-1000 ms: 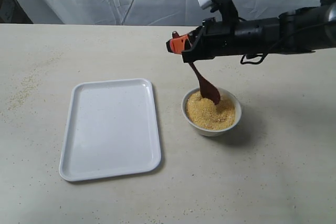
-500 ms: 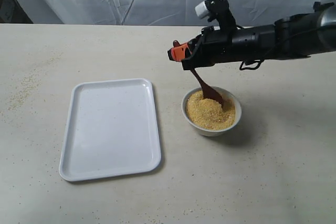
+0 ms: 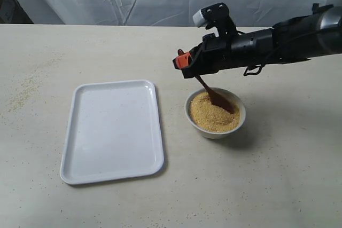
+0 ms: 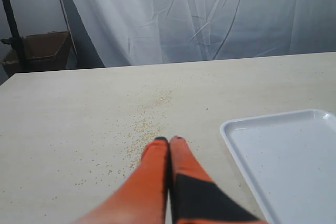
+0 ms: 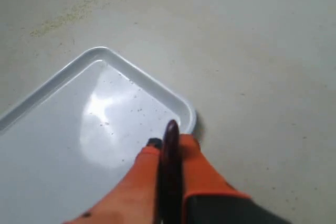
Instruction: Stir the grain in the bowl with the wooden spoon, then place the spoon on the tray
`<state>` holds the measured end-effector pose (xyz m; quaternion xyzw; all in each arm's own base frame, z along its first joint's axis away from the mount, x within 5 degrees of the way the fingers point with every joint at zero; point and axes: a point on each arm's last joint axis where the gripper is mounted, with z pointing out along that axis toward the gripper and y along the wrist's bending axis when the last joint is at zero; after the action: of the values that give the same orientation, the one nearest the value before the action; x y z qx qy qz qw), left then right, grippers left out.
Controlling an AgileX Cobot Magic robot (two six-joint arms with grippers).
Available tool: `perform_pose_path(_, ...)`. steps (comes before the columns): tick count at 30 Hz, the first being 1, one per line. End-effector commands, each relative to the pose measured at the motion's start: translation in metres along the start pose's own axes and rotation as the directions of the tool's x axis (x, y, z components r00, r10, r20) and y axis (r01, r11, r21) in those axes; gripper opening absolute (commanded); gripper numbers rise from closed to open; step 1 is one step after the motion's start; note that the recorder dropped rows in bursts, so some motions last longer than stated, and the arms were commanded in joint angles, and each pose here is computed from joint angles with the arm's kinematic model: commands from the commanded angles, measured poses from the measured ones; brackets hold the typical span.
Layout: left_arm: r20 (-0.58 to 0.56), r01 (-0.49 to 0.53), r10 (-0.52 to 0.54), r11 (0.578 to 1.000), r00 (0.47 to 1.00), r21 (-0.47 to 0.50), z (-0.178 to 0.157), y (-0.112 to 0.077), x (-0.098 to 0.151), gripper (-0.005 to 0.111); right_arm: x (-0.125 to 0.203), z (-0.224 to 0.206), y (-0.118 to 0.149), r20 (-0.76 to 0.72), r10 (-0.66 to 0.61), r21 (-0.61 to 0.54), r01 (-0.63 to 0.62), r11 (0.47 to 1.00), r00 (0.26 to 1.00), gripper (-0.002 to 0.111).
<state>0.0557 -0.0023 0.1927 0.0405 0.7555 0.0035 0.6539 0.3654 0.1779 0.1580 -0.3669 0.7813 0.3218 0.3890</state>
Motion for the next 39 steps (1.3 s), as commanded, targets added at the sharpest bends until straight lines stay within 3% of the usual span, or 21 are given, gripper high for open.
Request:
perform_pose_path(1,0.016,0.001,-0.001,1.000,1.000,0.003,0.000,0.000,-0.001,0.000,-0.009,0.002,0.017,0.022,-0.021,-0.074,0.023,0.997,1.000,-0.001)
perform_pose_path(11,0.016,0.001,-0.001,1.000,1.000,0.003,0.000,0.000,-0.001,0.000,-0.044,-0.027,0.034,0.064,-0.155,-0.010,0.156,0.988,0.986,-0.001)
perform_pose_path(20,0.016,0.001,-0.001,1.000,1.000,0.003,0.000,0.000,-0.001,0.000,-0.028,0.003,0.053,0.004,-0.145,-0.091,0.145,0.985,0.989,-0.001)
perform_pose_path(24,0.016,0.001,-0.001,1.000,1.000,0.003,0.000,0.000,-0.001,0.000,-0.009,0.020,0.046,-0.074,-0.130,-0.038,0.128,0.991,0.989,-0.001)
perform_pose_path(31,0.016,0.001,-0.001,1.000,1.000,0.003,0.000,0.000,-0.001,0.000,-0.003,0.019,0.023,-0.158,-0.120,0.190,0.149,0.970,0.980,-0.001)
perform_pose_path(39,0.016,0.003,-0.003,1.000,1.000,0.004,0.000,0.000,-0.001,0.000,-0.027,0.001,0.030,-0.101,-0.159,0.220,0.178,0.959,0.982,-0.001)
